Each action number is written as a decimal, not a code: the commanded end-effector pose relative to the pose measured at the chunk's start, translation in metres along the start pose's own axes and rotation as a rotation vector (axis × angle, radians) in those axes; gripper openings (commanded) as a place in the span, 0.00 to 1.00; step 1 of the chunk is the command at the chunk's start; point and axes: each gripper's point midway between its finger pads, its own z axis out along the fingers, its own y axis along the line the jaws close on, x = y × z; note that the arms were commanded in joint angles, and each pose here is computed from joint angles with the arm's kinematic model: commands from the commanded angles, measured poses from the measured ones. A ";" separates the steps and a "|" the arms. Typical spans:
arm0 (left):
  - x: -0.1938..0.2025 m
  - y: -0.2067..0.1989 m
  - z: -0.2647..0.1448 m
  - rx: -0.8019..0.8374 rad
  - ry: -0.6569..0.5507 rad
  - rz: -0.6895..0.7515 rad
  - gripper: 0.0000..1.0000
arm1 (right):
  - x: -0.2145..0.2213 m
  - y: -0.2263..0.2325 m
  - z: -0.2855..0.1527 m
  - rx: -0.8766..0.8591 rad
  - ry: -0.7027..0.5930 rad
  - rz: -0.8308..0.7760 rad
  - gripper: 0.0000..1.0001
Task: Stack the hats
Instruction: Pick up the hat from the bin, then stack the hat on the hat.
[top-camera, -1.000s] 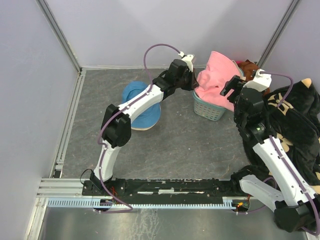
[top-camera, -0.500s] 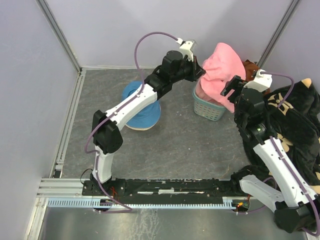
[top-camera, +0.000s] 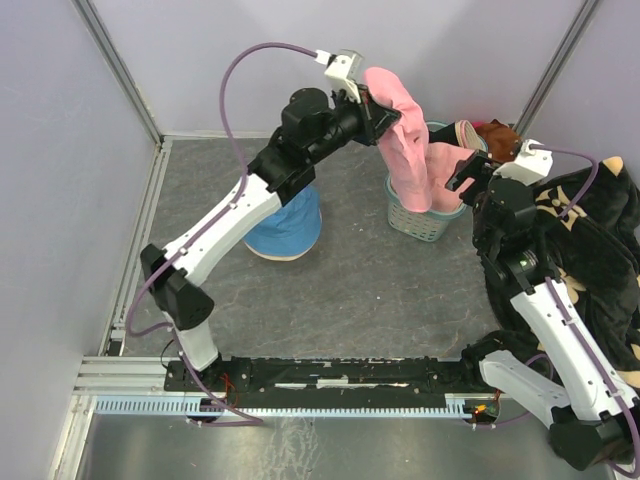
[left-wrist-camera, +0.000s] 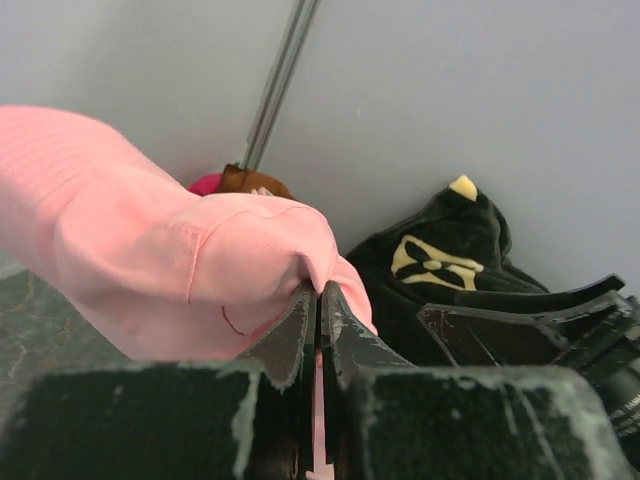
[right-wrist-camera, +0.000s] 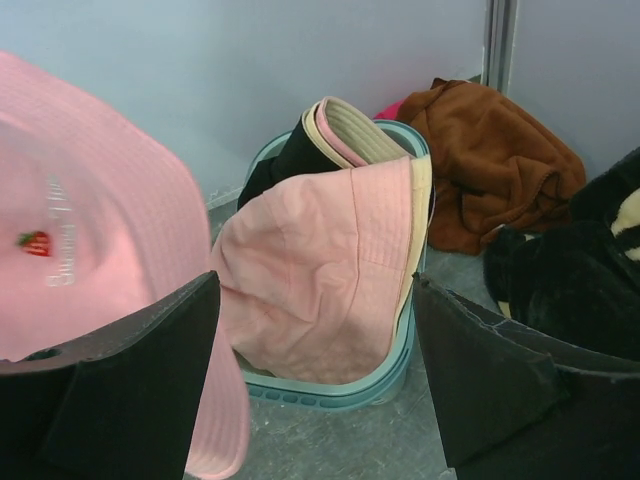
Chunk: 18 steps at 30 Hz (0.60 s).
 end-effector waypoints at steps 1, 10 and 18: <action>-0.087 -0.025 -0.051 -0.007 -0.214 0.089 0.03 | -0.030 0.010 -0.005 -0.035 -0.057 0.053 0.85; -0.121 0.002 -0.150 -0.281 -0.254 0.162 0.03 | -0.022 0.041 -0.001 -0.156 0.033 0.048 0.85; -0.101 0.026 -0.198 -0.451 -0.142 0.137 0.03 | -0.016 0.068 -0.001 -0.249 0.084 0.072 0.84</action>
